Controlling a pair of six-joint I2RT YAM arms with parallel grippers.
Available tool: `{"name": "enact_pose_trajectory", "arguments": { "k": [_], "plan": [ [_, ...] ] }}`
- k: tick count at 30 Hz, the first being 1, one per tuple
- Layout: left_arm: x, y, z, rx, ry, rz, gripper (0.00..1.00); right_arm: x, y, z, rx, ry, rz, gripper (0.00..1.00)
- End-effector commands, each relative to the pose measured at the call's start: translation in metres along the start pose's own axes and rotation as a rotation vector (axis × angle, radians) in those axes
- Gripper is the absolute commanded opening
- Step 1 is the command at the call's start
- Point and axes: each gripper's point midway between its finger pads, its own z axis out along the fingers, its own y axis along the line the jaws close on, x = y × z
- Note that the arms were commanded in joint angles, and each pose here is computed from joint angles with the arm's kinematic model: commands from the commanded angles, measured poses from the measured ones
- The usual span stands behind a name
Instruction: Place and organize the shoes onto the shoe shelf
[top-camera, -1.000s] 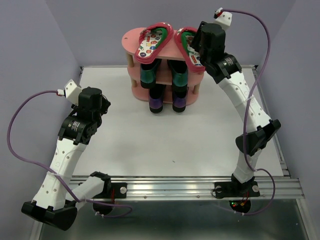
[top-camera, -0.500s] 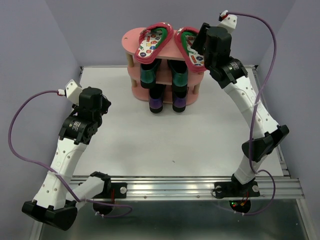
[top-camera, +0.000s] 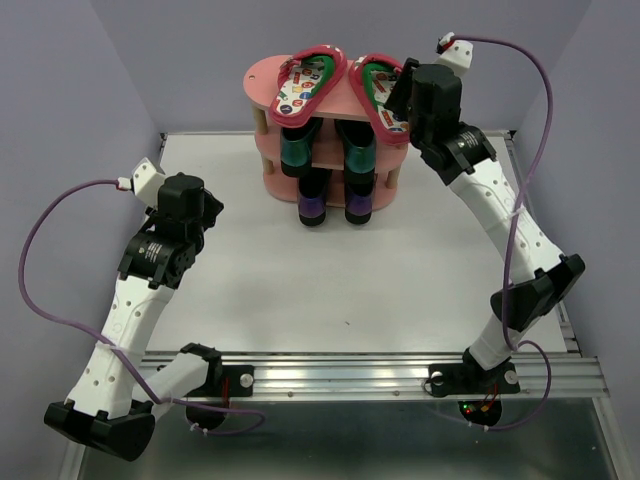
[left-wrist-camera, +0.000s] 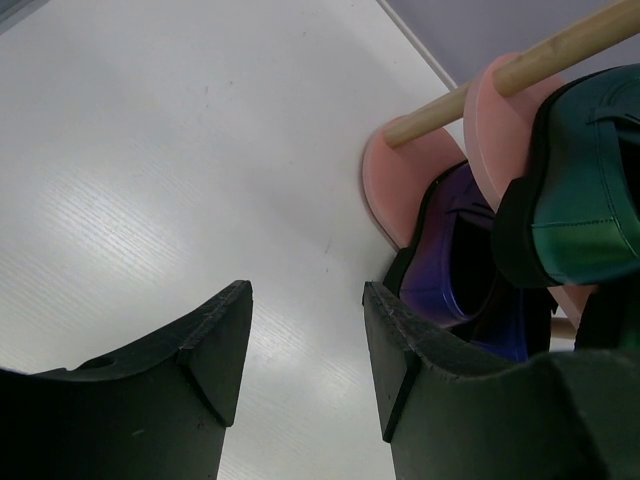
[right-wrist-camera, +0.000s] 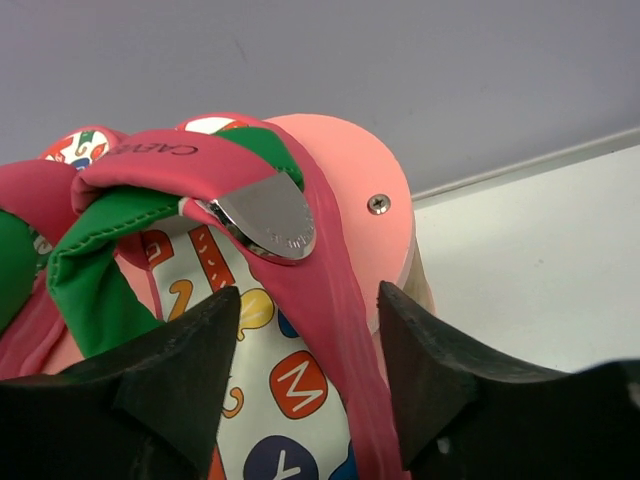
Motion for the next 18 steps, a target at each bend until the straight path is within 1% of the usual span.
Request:
{"name": "enact_pose_trajectory", "arguments": {
  "k": [1,3,5,6,7,8,9,13,15,16,18],
  "plan": [
    [-0.0026,0.0018,0.0012,0.003,-0.018,0.005,0.59,-0.0233,-0.0045,-0.0142,-0.002,-0.059,0.032,0.66],
    [-0.002,0.0013,0.0017,0.005,-0.017,0.007,0.59,-0.0217,-0.0042,-0.0156,-0.011,-0.052,0.031,0.67],
    [-0.0017,0.0003,0.0026,0.007,-0.016,0.007,0.59,-0.0205,-0.004,-0.0172,-0.018,-0.047,0.034,0.6],
    [-0.0012,-0.0003,0.0029,0.009,-0.013,0.007,0.59,-0.0201,-0.0037,-0.0174,-0.02,-0.046,0.038,0.55],
    [-0.0006,-0.0007,0.0037,0.009,-0.011,0.01,0.59,-0.0211,-0.0035,-0.0178,-0.021,-0.048,0.043,0.45],
    [-0.0004,-0.0009,0.0037,0.01,-0.01,0.01,0.58,-0.0208,-0.0028,-0.0176,-0.024,-0.047,0.043,0.4],
    [0.0003,-0.0002,0.0039,0.008,-0.008,0.011,0.58,-0.0207,-0.0022,-0.0173,-0.025,-0.046,0.046,0.32],
    [-0.0006,0.0017,0.0016,0.009,-0.013,0.009,0.58,-0.0221,-0.0032,-0.0136,-0.02,-0.051,0.07,0.17],
    [-0.001,0.0026,0.0011,0.007,-0.016,0.009,0.58,-0.0226,-0.0017,-0.013,-0.023,-0.054,0.085,0.14],
    [-0.0011,0.0038,0.0012,0.004,-0.017,0.011,0.58,-0.0248,-0.0005,-0.0133,-0.026,-0.059,0.1,0.11],
    [-0.0011,0.0041,0.0007,0.004,-0.017,0.009,0.58,-0.0232,0.0013,-0.0105,-0.026,-0.059,0.111,0.08]
  ]
}}
